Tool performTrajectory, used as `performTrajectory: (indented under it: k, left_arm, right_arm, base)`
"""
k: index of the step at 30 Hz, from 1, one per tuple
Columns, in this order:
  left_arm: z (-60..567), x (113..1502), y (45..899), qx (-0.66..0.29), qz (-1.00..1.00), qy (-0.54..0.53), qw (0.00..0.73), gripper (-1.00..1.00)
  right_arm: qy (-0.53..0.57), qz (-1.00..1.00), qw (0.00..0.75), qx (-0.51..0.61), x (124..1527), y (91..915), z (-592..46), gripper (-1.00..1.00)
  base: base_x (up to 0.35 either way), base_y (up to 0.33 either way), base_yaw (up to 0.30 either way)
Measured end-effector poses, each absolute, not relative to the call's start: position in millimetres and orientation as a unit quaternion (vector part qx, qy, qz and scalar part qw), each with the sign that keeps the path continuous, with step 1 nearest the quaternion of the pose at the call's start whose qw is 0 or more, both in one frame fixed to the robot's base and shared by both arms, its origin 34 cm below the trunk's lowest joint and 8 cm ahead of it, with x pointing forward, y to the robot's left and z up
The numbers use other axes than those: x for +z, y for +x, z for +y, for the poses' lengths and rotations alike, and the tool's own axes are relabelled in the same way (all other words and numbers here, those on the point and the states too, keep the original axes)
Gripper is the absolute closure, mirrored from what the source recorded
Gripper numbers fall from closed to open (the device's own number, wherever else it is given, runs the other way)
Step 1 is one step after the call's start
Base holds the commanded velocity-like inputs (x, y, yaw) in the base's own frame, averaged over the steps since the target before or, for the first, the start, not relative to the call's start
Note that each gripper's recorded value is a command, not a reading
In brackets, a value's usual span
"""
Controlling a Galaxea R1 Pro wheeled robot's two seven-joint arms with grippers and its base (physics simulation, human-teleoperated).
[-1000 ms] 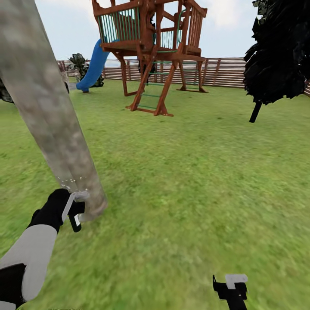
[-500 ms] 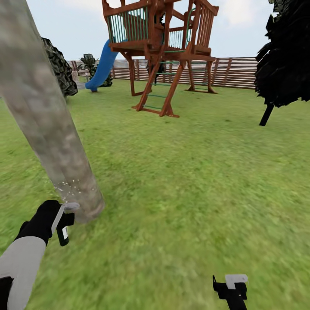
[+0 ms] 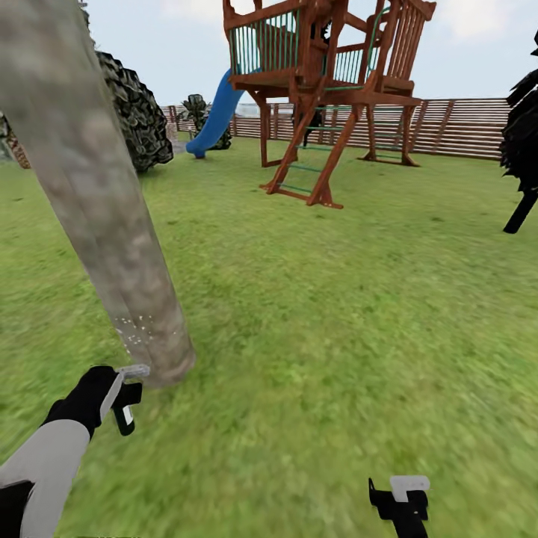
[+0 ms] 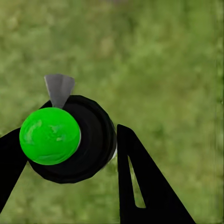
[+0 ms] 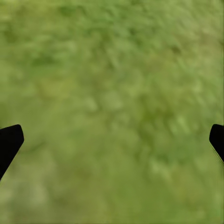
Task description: In the garden, pick up the pesticide atomizer on the floor and spray pesticide onto both trees until each tree trunk is fully covered.
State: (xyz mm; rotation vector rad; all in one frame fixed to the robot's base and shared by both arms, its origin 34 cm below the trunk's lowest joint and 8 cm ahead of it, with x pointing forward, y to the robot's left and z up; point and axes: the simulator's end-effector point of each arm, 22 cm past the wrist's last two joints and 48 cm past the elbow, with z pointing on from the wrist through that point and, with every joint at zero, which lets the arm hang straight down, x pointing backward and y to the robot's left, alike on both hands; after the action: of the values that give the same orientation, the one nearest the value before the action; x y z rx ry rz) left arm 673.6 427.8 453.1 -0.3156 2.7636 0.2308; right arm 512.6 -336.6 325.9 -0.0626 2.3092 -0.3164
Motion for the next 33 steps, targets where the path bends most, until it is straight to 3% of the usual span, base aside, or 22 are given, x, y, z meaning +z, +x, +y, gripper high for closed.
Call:
performTrajectory:
  k: [14, 28, 33]
  left_arm:
    - [431, 430, 649, 0.091, 0.977, -0.104, 0.160, 1.00]
    - [425, 423, 650, 0.086, 0.973, -0.107, 0.184, 1.00]
    - [424, 423, 650, 0.085, 0.973, -0.107, 0.184, 1.00]
  right_arm:
    - [-0.025, 0.910, 0.395, -0.124, 326, 513, -337, -1.00]
    - [-0.024, 0.910, 0.395, -0.125, 326, 513, -337, -1.00]
    - [-0.024, 0.910, 0.395, -0.125, 326, 513, -337, -1.00]
  base:
    - [0.024, -0.272, 0.058]
    - [0.215, -0.214, 0.257]
    - [0.040, -0.293, 0.054]
